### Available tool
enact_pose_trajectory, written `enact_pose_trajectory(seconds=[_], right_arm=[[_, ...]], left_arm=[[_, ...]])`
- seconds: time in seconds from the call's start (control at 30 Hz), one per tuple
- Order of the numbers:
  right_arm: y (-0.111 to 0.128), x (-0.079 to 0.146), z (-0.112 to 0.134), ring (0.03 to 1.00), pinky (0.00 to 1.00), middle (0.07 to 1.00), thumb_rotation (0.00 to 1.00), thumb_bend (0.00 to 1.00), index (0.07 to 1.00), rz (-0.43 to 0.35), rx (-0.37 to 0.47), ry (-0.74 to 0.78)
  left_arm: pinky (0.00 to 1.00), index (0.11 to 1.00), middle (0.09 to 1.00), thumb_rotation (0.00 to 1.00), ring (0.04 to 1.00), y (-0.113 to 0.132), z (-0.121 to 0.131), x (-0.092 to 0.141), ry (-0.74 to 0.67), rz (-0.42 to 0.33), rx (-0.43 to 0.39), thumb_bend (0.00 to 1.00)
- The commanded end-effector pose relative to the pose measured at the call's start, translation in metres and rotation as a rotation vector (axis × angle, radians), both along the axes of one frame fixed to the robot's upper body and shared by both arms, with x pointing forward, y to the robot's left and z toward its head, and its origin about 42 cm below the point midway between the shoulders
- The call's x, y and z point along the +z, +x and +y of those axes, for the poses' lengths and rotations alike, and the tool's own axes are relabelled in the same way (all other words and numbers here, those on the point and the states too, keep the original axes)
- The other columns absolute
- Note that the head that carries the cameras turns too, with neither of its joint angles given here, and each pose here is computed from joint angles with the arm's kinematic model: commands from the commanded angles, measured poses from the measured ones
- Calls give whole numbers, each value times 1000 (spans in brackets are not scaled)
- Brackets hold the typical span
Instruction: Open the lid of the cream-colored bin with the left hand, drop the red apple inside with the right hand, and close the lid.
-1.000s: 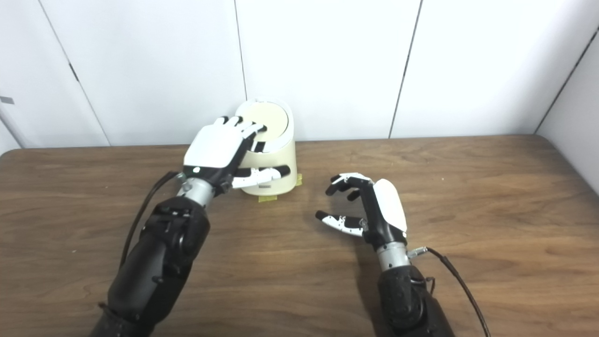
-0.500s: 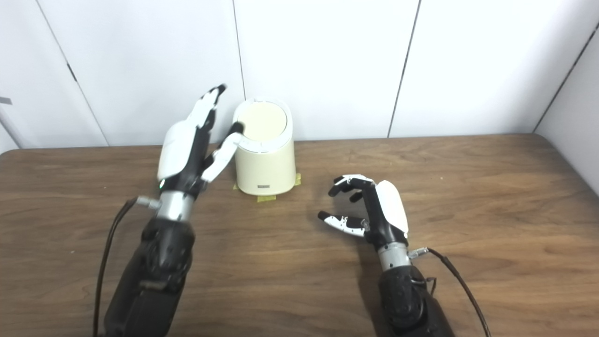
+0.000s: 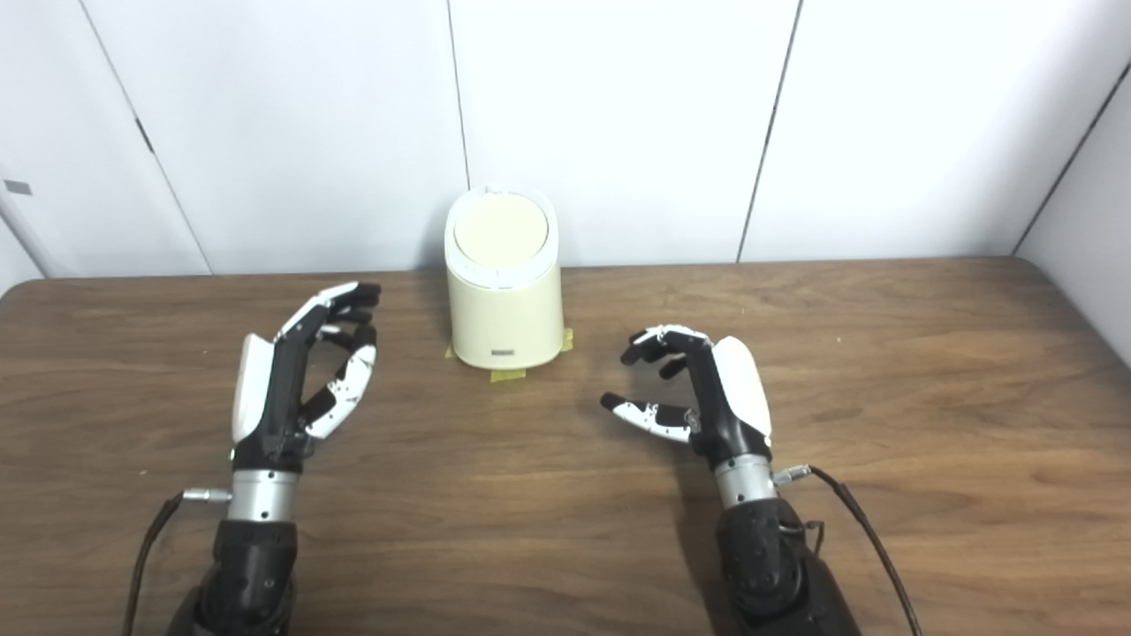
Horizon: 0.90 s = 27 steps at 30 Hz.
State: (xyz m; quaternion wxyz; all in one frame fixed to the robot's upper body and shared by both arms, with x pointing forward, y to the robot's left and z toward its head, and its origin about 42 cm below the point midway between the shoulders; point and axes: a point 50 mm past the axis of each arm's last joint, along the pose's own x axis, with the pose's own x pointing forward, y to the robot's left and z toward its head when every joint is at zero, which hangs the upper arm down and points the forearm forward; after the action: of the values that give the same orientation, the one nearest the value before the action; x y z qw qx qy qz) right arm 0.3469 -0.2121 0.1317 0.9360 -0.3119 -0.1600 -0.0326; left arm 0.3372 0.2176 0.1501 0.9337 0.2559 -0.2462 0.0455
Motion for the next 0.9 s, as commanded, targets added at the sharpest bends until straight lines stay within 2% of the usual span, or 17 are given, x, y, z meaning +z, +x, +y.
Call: enact_pose_trajectory(seconds=[0.0,0.33,0.47,0.73,0.87], right_arm=[[7,15,-6,580,456,651,148,484,495,-76,7,-7],[8,13,-5,606,485,649,146,486,495,-68,7,1],[12,10,-5,616,498,649,148,485,495,-56,14,-4],[14,9,-2,627,510,631,148,485,495,-35,26,2],[13,8,-1,596,478,623,148,486,495,-38,33,8]], left_arm=[[535,716,704,374,655,1,2,5,-26,-46,7,246],[565,715,706,380,674,-3,10,-13,-60,33,27,239],[550,713,699,336,661,-2,13,-19,-36,52,36,243],[524,713,699,348,655,4,17,-21,39,69,57,266],[495,707,692,327,640,6,17,-22,59,71,57,287]])
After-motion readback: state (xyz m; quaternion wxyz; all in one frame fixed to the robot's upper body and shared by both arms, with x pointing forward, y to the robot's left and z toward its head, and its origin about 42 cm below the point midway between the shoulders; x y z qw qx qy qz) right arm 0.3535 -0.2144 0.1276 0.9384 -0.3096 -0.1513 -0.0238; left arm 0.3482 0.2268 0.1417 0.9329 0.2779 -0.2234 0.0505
